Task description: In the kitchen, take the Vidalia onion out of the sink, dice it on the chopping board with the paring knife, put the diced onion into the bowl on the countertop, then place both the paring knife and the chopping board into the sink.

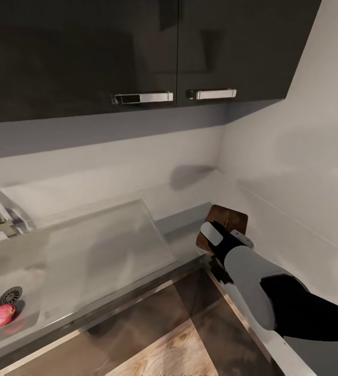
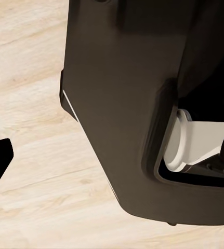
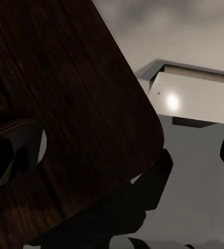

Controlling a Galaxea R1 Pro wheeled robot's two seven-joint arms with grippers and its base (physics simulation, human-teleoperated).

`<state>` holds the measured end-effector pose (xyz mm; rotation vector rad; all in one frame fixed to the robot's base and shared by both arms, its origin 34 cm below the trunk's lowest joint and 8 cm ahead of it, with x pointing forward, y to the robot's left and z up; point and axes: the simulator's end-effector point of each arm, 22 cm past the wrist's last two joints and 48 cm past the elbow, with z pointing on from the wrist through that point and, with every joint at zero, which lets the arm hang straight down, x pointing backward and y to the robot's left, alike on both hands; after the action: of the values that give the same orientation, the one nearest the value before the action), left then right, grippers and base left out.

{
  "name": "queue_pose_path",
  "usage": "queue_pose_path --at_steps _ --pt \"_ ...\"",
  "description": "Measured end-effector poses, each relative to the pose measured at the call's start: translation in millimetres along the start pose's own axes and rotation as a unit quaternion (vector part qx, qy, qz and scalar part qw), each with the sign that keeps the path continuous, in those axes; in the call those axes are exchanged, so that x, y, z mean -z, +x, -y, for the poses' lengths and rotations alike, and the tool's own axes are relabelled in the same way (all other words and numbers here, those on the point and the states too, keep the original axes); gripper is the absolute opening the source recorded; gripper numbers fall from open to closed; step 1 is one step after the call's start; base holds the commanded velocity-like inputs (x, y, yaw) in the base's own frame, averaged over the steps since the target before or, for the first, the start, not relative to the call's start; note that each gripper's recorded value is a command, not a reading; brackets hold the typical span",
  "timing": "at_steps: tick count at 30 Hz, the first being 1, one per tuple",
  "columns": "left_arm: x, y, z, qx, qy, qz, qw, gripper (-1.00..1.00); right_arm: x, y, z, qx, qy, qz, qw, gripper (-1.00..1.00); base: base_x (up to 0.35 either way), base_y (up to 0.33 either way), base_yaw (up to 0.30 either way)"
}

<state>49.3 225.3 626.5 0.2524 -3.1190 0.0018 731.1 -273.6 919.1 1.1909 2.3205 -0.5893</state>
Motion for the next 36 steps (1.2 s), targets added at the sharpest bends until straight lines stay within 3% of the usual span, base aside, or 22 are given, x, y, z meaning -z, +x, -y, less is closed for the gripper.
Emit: queue_pose_path --at_steps 36 --pt "2.9 16 -3 0.000 -0.004 -0.021 0.9998 1.00 -10.3 3 -13 -0.010 -0.008 -0.005 0.9999 1.00 0.000 0.000 0.000"
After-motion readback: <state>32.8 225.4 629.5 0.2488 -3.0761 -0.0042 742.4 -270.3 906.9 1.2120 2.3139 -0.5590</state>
